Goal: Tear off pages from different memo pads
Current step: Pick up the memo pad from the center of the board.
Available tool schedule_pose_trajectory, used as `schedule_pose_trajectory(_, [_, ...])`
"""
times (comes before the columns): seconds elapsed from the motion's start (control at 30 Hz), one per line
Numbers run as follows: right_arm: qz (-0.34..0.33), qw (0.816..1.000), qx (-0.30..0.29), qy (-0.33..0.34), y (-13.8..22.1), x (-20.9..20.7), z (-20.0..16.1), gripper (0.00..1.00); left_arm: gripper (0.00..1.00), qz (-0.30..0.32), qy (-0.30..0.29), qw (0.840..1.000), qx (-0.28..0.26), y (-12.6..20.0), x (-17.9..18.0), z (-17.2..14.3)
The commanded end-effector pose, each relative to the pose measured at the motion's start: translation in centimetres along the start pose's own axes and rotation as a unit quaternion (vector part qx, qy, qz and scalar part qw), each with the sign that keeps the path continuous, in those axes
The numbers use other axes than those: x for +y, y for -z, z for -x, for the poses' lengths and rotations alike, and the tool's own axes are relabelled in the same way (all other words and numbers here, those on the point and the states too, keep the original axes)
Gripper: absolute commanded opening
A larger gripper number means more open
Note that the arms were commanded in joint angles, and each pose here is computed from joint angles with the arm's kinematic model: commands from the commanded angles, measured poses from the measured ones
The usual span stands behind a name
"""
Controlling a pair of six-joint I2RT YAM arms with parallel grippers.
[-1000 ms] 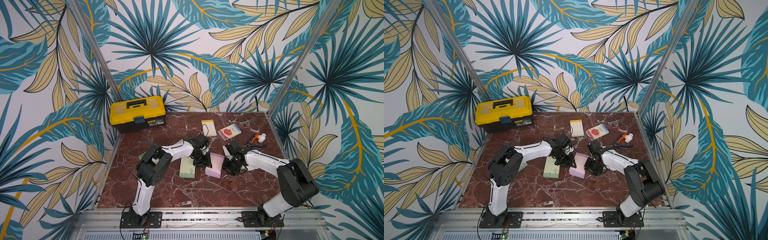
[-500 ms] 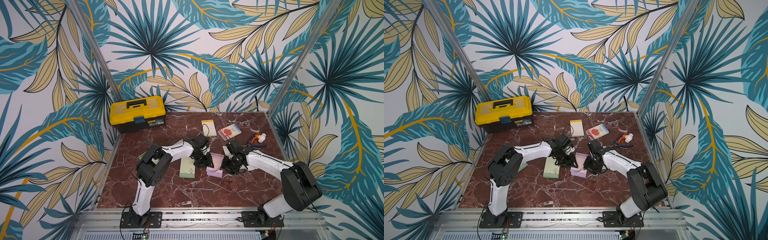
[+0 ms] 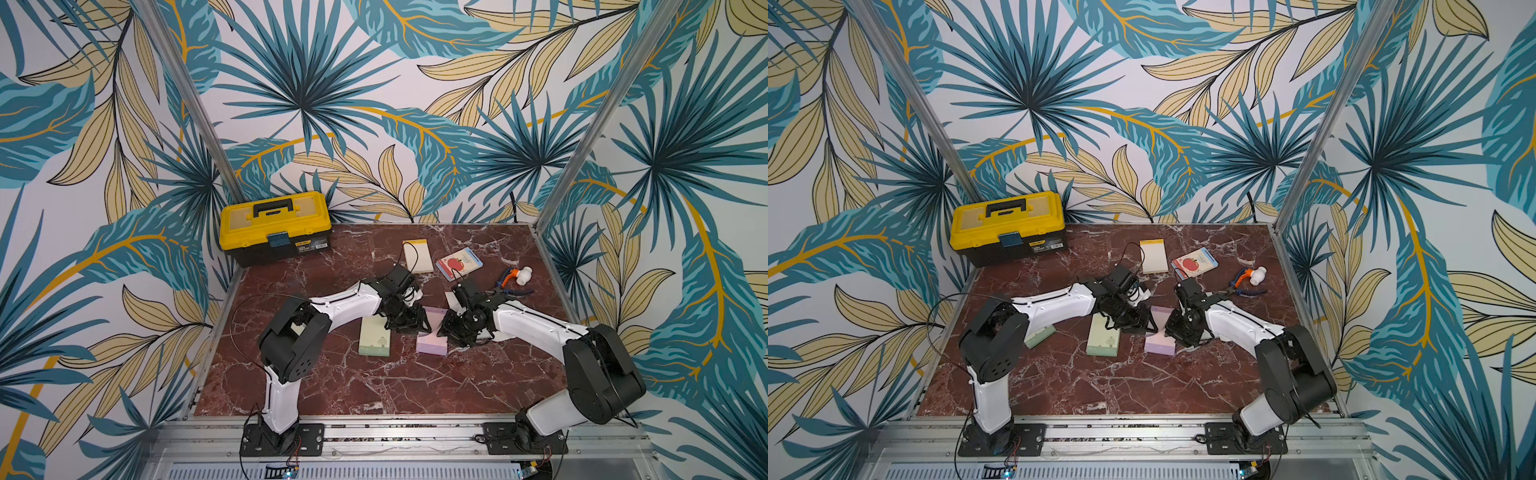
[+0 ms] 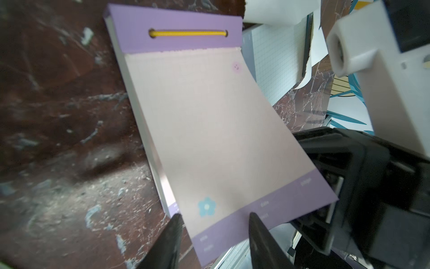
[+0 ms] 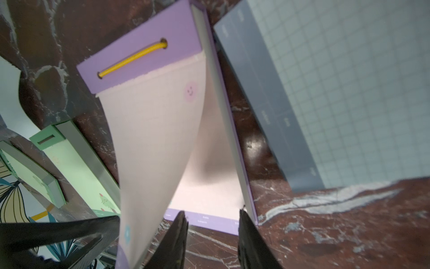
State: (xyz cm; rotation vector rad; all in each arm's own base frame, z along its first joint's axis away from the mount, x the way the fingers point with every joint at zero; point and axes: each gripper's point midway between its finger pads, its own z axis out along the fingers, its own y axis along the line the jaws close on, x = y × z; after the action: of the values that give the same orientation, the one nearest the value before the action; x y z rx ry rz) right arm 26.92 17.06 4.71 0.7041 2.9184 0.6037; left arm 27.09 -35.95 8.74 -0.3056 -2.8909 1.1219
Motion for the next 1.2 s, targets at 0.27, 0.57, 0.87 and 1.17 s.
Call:
schedule_pose_trajectory(0.27, [0.065, 0.998, -0.015, -0.004, 0.9, 2.6, 0.4, 0.42, 0.57, 0.016, -0.084, 0.996, -0.020, 4.6, -1.5, 0.2])
schedule_pose_trajectory(0.57, [0.062, 0.998, -0.007, -0.008, 0.7, 2.5, 0.2, 0.43, 0.53, 0.059, -0.156, 0.986, -0.024, 6.0, -2.0, 1.2])
schedule_pose_trajectory(0.87, [0.074, 0.997, -0.002, -0.013, 0.4, 2.8, 0.1, 0.43, 0.56, 0.116, -0.254, 0.960, 0.000, 5.8, -2.5, 1.7])
schedule_pose_trajectory(1.17, [0.083, 0.996, 0.001, -0.013, 0.4, 3.1, 0.0, 0.43, 0.51, 0.173, -0.287, 0.940, 0.066, 3.2, -0.5, 1.0])
